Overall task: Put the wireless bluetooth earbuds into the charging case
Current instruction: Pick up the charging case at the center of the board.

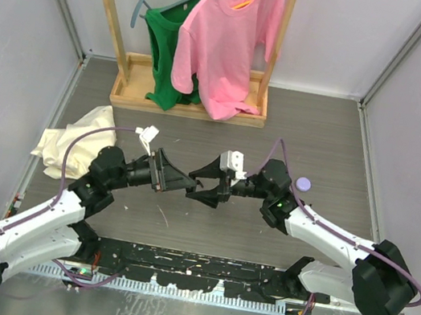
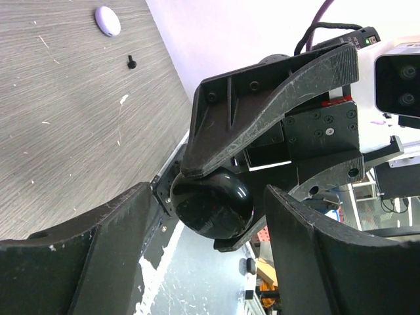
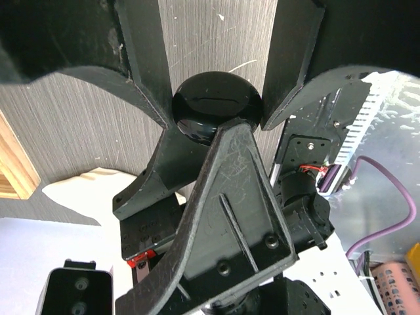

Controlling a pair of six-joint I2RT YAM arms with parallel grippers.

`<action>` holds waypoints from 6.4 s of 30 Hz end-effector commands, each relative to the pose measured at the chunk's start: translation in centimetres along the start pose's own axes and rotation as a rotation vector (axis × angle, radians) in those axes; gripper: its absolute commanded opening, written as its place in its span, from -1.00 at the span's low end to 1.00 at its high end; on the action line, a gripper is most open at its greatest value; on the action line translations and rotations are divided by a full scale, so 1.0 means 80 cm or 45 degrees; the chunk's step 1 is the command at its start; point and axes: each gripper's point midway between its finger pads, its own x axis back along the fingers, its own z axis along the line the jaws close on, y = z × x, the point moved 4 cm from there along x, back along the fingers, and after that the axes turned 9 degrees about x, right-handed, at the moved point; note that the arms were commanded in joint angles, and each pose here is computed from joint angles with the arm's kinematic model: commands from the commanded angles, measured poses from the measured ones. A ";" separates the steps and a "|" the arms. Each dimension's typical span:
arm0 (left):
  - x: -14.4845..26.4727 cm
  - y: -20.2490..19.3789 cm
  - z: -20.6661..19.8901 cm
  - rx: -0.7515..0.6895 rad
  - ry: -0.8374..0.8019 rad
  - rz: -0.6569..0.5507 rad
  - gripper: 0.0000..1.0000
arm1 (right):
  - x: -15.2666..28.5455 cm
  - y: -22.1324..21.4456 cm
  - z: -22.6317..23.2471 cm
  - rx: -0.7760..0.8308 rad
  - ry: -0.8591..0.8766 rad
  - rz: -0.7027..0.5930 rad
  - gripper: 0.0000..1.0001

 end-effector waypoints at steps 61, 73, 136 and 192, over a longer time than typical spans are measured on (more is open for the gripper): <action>0.043 0.066 0.024 0.221 0.290 -0.678 -0.39 | -0.065 0.000 -0.024 0.021 -0.952 -0.008 0.36; 0.042 0.065 0.027 0.214 0.301 -0.670 -0.37 | -0.074 -0.004 -0.032 0.011 -0.993 -0.011 -0.09; 0.019 0.021 -0.040 -0.724 -0.299 -0.226 0.45 | 0.034 0.088 -0.021 -0.489 -0.422 -0.278 -0.65; 0.010 0.013 -0.009 -1.365 0.022 -0.500 0.42 | -0.006 0.089 -0.010 -0.600 -1.031 -0.212 -0.69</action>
